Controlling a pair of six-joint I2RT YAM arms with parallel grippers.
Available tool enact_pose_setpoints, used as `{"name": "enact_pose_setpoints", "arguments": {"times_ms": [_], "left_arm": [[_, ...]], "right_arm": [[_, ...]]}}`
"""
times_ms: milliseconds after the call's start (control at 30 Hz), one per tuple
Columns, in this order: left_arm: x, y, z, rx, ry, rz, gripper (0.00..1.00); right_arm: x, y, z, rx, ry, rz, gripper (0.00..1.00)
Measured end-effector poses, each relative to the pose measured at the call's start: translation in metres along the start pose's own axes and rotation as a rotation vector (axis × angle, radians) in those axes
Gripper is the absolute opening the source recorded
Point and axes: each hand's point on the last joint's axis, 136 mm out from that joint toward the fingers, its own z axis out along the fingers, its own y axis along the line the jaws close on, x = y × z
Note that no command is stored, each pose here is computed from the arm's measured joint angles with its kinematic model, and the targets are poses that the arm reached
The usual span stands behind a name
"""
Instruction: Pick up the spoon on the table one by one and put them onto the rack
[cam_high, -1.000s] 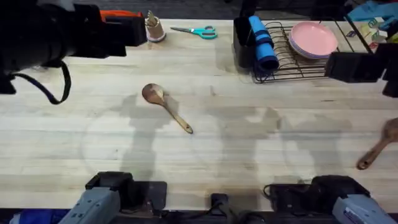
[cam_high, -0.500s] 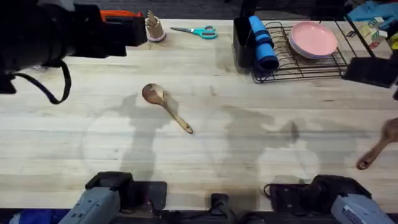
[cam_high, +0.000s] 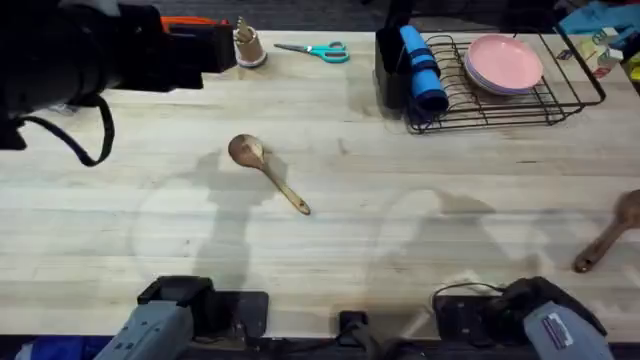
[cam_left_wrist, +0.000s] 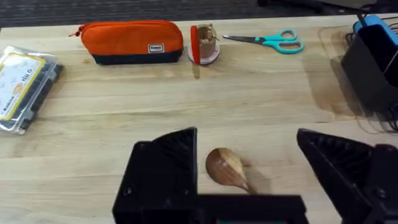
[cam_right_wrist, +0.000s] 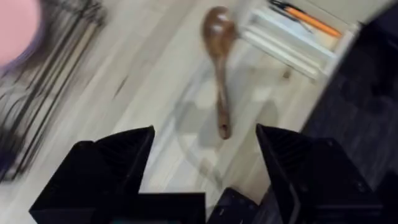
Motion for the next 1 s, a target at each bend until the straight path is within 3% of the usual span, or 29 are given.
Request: {"name": "enact_pose_setpoints", "arguments": {"times_ms": [267,833,1000], "left_arm": [[-0.003,0.0,0.0,0.0,-0.01,0.0,0.993],[-0.003,0.0,0.0,0.0,-0.012,0.0,0.993],[-0.003,0.0,0.0,0.0,-0.012,0.0,0.993]], "right_arm": [[0.0,-0.043,0.0,0.144,0.001,0.168,0.995],[-0.001,-0.045,0.026,0.169,0.096,0.217,0.996],[0.002,-0.044,0.048,0.189,0.189,0.246,0.996]]}}
